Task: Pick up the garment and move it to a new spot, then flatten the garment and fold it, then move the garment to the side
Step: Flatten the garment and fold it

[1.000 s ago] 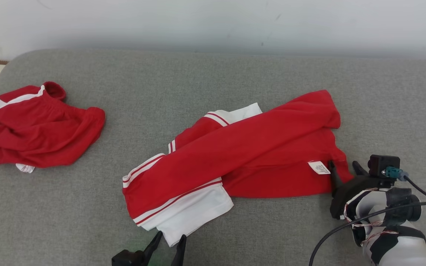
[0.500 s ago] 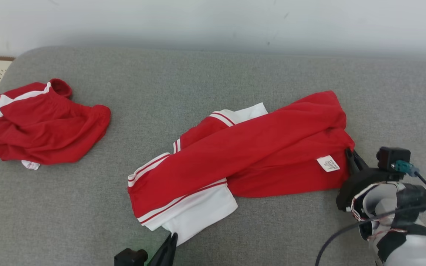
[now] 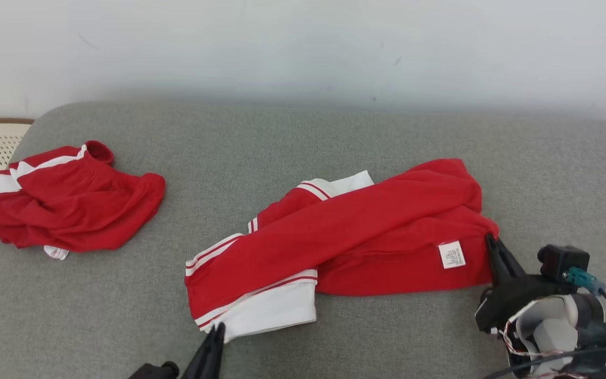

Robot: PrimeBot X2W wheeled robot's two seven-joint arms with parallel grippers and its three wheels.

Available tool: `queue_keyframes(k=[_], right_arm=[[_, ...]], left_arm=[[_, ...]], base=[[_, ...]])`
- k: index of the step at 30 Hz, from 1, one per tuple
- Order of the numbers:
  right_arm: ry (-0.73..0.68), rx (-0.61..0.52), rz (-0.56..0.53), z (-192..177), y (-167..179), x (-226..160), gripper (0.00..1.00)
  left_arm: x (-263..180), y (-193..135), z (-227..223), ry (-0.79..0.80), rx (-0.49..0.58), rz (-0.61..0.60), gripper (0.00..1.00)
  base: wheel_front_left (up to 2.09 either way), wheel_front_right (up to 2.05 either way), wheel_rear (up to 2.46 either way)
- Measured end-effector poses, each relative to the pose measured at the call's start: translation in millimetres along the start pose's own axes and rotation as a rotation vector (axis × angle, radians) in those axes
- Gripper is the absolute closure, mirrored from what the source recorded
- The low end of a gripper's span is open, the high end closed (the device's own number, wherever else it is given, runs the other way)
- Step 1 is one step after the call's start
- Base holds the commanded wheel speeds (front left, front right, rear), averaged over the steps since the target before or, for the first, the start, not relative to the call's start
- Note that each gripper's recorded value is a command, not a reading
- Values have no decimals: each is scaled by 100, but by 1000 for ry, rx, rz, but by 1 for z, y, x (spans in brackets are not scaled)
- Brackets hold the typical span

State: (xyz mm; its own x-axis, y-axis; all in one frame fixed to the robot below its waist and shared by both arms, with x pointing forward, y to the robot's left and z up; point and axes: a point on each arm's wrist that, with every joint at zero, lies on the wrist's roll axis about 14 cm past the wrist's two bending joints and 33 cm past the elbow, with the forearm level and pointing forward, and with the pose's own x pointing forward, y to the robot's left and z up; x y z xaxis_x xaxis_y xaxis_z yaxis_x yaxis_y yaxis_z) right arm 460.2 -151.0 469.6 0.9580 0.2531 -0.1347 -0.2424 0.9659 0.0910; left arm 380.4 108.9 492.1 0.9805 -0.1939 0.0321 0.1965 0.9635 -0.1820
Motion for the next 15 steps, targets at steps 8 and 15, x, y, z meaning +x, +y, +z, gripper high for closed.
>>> queue_keyframes(k=[8,15], right_arm=[[5,2,0,-8,-7,-29,100],[103,48,2,-46,4,-57,100]], left_arm=[[-10,9,24,-76,32,28,100],[-26,12,3,-13,21,42,100]], base=[[0,0,0],[0,0,0]])
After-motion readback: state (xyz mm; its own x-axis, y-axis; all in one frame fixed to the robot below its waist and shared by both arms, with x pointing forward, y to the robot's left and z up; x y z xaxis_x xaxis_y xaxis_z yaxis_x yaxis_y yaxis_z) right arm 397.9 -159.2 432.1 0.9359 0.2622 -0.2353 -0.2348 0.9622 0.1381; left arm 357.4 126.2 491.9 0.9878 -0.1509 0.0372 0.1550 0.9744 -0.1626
